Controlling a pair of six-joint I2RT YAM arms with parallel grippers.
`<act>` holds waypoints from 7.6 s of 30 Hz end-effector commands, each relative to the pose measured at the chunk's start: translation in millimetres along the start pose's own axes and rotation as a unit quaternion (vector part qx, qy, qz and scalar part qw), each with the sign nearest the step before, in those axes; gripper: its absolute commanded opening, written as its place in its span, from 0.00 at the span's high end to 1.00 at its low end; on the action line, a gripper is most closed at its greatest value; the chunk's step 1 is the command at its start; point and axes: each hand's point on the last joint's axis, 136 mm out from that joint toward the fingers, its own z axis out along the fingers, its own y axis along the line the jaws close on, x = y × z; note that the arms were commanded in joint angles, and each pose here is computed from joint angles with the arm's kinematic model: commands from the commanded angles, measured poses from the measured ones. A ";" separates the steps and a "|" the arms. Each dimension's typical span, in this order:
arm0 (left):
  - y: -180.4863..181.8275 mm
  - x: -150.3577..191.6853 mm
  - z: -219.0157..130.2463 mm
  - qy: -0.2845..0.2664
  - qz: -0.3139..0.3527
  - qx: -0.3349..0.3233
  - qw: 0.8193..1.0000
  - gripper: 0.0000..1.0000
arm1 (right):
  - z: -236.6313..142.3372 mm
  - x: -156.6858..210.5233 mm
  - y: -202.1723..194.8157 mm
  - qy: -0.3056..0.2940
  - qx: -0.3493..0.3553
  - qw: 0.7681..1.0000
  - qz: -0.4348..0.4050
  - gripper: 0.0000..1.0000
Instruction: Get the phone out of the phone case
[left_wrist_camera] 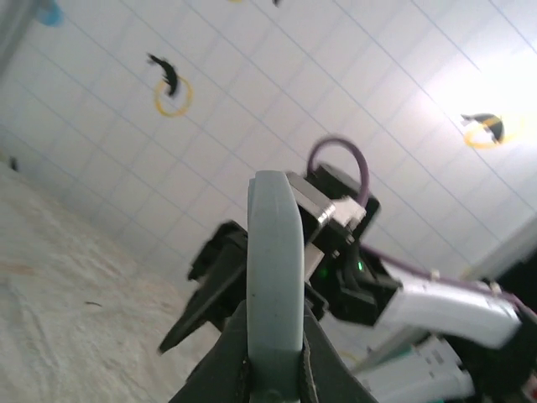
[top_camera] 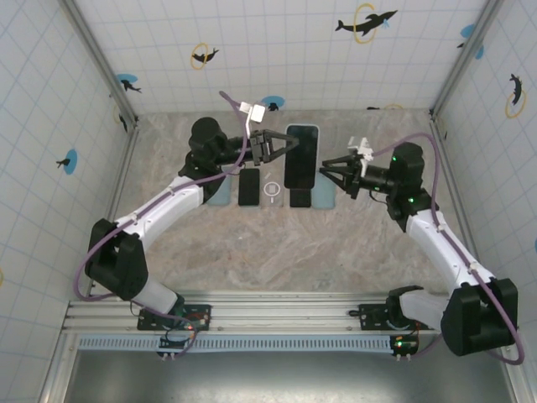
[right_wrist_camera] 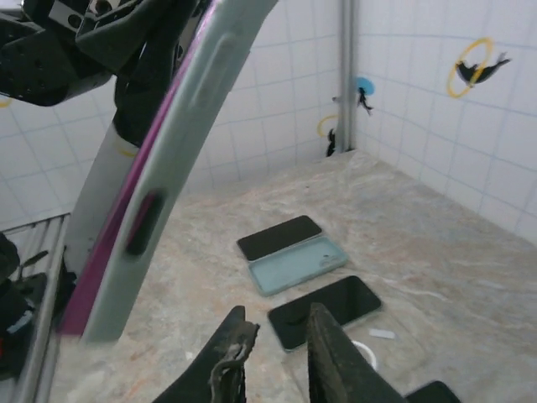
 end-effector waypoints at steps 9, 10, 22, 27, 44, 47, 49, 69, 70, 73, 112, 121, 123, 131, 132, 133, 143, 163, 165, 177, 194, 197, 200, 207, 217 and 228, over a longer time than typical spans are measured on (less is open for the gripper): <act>-6.9 -38.8 -14.5 -0.163 -0.095 -0.026 0.982 1.00 | -15.2 -36.9 23.2 -0.158 -0.028 0.971 0.177 0.61; -8.4 -39.0 -13.7 -0.164 -0.097 -0.024 0.981 1.00 | -13.7 -35.9 23.3 -0.157 -0.028 0.971 0.179 0.61; -19.0 -35.5 -9.7 -0.161 -0.100 0.002 0.982 1.00 | -10.5 -33.6 19.5 -0.162 -0.027 0.967 0.194 0.66; -18.9 -35.2 -10.5 -0.163 -0.099 0.004 0.982 1.00 | -11.4 -36.9 21.9 -0.168 -0.039 0.964 0.204 0.67; -24.4 -31.9 -10.2 -0.156 -0.100 0.021 0.982 1.00 | -14.0 -33.7 16.6 -0.174 -0.036 0.960 0.217 0.69; -24.7 -31.7 -10.9 -0.158 -0.099 0.020 0.982 1.00 | -11.4 -34.2 19.9 -0.169 -0.046 0.961 0.216 0.70; -24.6 -32.9 -10.9 -0.160 -0.099 0.022 0.982 1.00 | -8.6 -32.5 22.1 -0.162 -0.051 0.962 0.215 0.70; 2.2 -25.4 3.9 -0.202 -0.159 -0.002 0.966 1.00 | 8.3 -41.8 30.5 -0.180 -0.081 0.937 0.286 0.71; 8.5 -23.4 3.4 -0.209 -0.169 -0.009 0.963 1.00 | 8.7 -44.3 32.8 -0.188 -0.087 0.932 0.297 0.71; 21.9 -16.1 4.4 -0.224 -0.191 -0.018 0.956 1.00 | 10.3 -48.6 37.7 -0.202 -0.100 0.919 0.324 0.73; 75.7 15.7 15.2 -0.199 -0.282 -0.067 0.936 0.49 | -9.3 -27.0 4.4 -0.252 -0.033 0.874 0.415 1.00; 84.5 49.7 2.0 -0.216 -0.344 -0.164 0.899 0.36 | -18.3 5.5 -37.7 -0.282 0.069 0.826 0.482 1.00; 79.3 56.5 0.5 -0.225 -0.353 -0.172 0.892 0.35 | -18.8 9.3 -41.6 -0.285 0.077 0.821 0.489 1.00; 64.0 82.5 11.2 -0.265 -0.424 -0.168 0.850 0.33 | -20.4 22.0 -52.1 -0.308 0.108 0.799 0.504 1.00; 63.2 85.4 16.3 -0.265 -0.433 -0.165 0.845 0.33 | -19.9 22.0 -51.8 -0.310 0.108 0.799 0.503 1.00; 60.5 86.5 21.7 -0.264 -0.437 -0.158 0.845 0.33 | -19.6 20.8 -51.8 -0.312 0.107 0.799 0.502 1.00; 49.3 85.8 63.8 -0.257 -0.465 -0.119 0.839 0.40 | -16.4 23.9 -50.7 -0.315 0.113 0.797 0.502 1.00; 71.1 86.6 62.9 -0.274 -0.472 -0.130 0.828 0.47 | -8.3 18.9 -37.2 -0.309 0.095 0.810 0.488 1.00; 76.3 91.2 58.3 -0.277 -0.472 -0.141 0.825 0.47 | -7.6 16.8 -35.7 -0.309 0.092 0.813 0.485 1.00; 93.6 96.6 48.1 -0.296 -0.470 -0.173 0.813 0.51 | -8.6 15.3 -32.3 -0.315 0.094 0.815 0.478 1.00; 86.9 76.9 54.7 -0.310 -0.458 -0.157 0.818 0.72 | -3.7 28.1 -29.1 -0.304 0.103 0.816 0.481 1.00; 77.1 65.2 62.2 -0.304 -0.452 -0.142 0.826 0.77 | -3.3 29.3 -29.7 -0.298 0.109 0.819 0.477 1.00; 76.6 65.8 59.7 -0.305 -0.450 -0.143 0.827 0.92 | -3.1 32.1 -31.8 -0.292 0.119 0.821 0.477 1.00; 66.6 55.9 57.9 -0.308 -0.438 -0.136 0.834 1.00 | -3.6 52.8 -48.5 -0.259 0.180 0.818 0.481 1.00; 45.3 44.9 53.9 -0.303 -0.421 -0.125 0.845 1.00 | -33.5 82.6 -80.7 -0.241 0.271 0.796 0.484 1.00; 72.3 72.7 43.2 -0.301 -0.415 -0.166 0.842 1.00 | -69.2 88.7 -96.4 -0.183 0.320 0.815 0.447 1.00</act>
